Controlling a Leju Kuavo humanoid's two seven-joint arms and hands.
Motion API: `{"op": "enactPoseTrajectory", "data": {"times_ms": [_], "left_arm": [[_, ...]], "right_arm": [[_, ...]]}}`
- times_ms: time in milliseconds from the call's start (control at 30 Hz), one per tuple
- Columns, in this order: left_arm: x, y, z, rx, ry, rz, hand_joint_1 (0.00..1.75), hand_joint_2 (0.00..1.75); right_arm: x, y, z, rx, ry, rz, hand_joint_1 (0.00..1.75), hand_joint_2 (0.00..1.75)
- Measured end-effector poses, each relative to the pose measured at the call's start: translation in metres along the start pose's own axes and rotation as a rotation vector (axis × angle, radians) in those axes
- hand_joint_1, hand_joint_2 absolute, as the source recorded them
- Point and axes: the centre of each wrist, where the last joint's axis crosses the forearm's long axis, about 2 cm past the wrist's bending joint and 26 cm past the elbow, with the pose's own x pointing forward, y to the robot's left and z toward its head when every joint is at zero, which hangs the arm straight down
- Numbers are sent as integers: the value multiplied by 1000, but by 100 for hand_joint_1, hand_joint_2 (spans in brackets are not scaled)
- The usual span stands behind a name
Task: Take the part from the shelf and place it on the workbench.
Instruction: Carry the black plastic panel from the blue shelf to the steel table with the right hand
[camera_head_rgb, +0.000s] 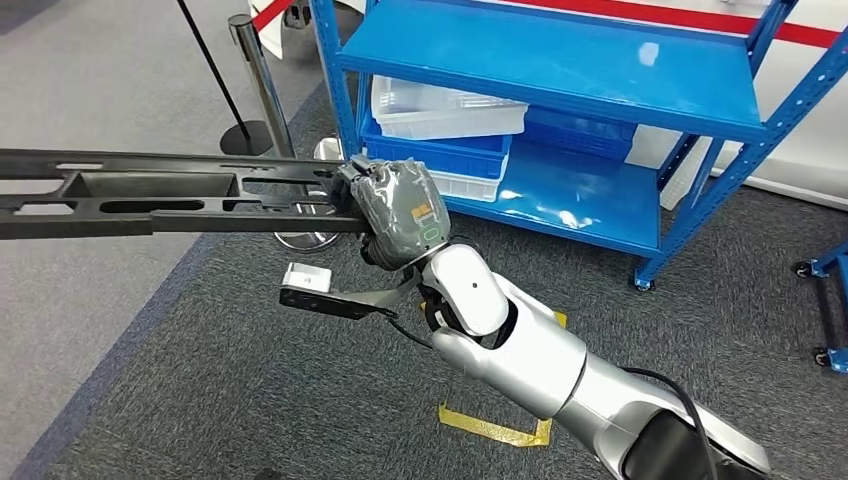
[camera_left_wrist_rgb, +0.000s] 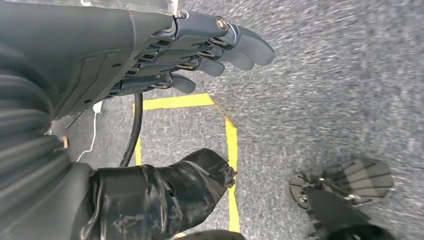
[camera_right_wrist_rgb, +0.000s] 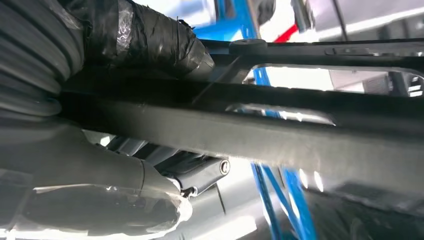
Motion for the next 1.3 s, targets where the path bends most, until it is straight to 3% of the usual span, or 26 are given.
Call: {"op": "enactPoseTrajectory", "data": {"times_ms": [567,867,1300], "left_arm": [[-2,-1,0,-6,3,-3,0,175],[2,0,0,-16,-4,-11,0,175],[1,2,0,-30,-34,-6,0,175]], "right_arm": [[-8,-2,7,-18,-4,75,175,175],[-12,-4,12,-42,-132,580,175,175],[-31,-5,33,27,-144,693,175,175]]}}
